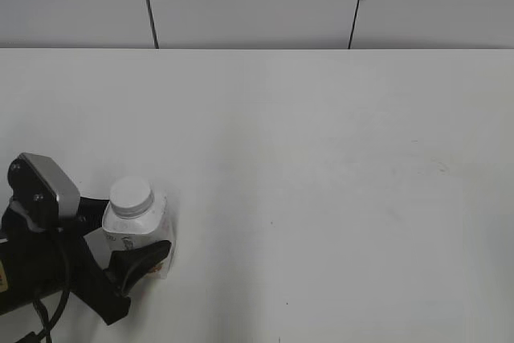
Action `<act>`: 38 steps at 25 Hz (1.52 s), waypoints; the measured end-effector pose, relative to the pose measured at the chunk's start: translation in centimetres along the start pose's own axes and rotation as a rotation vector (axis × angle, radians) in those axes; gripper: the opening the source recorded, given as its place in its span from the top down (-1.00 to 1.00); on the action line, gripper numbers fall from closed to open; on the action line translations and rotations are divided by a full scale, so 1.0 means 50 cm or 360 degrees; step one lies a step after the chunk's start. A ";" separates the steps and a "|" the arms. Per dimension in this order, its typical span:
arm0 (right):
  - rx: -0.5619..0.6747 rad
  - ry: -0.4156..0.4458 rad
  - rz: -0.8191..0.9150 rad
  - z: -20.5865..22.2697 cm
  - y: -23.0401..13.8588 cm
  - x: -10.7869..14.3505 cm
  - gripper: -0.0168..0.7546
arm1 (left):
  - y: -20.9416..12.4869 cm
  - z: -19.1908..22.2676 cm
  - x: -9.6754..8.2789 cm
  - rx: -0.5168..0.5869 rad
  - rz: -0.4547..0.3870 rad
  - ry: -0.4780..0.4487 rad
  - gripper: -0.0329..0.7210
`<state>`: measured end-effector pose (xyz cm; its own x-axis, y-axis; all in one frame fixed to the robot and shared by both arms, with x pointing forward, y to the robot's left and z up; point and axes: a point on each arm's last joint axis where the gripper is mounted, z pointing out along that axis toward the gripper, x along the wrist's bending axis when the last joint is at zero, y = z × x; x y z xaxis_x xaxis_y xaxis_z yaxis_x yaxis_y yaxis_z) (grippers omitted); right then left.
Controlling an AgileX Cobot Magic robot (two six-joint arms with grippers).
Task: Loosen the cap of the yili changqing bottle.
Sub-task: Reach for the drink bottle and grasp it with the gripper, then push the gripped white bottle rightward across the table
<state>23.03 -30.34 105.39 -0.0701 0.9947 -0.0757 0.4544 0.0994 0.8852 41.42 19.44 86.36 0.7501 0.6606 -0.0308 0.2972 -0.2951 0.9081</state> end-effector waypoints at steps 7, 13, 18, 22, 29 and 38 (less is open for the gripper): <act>0.0000 0.0000 0.0000 0.000 0.000 0.000 -0.56 | 0.000 0.000 0.000 0.0000 0.0001 -0.0003 -0.41; 0.0000 0.0000 0.0000 0.000 0.000 0.000 -0.56 | 0.005 0.008 -0.010 -0.0004 0.0072 -0.0134 -0.41; 0.0000 0.0000 0.0000 0.000 0.000 0.000 -0.56 | 0.028 0.035 -0.012 -0.0078 0.0221 -0.0313 -0.41; 0.0000 0.0000 0.0000 0.000 0.000 0.000 -0.56 | 0.055 0.061 0.002 -0.0161 0.0271 -0.0335 -0.41; 0.0000 0.0000 0.0000 0.000 0.000 0.000 -0.56 | 0.120 0.109 0.025 -0.0329 0.0357 -0.0446 -0.40; 0.0000 0.0000 0.0000 0.000 0.000 0.000 -0.56 | 0.146 0.174 0.022 -0.0357 0.0418 -0.0670 -0.40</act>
<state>23.03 -30.34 105.39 -0.0701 0.9947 -0.0757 0.4544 0.0994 0.8852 49.57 12.01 89.31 0.9677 0.2370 0.0863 -0.0311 -0.2277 0.9732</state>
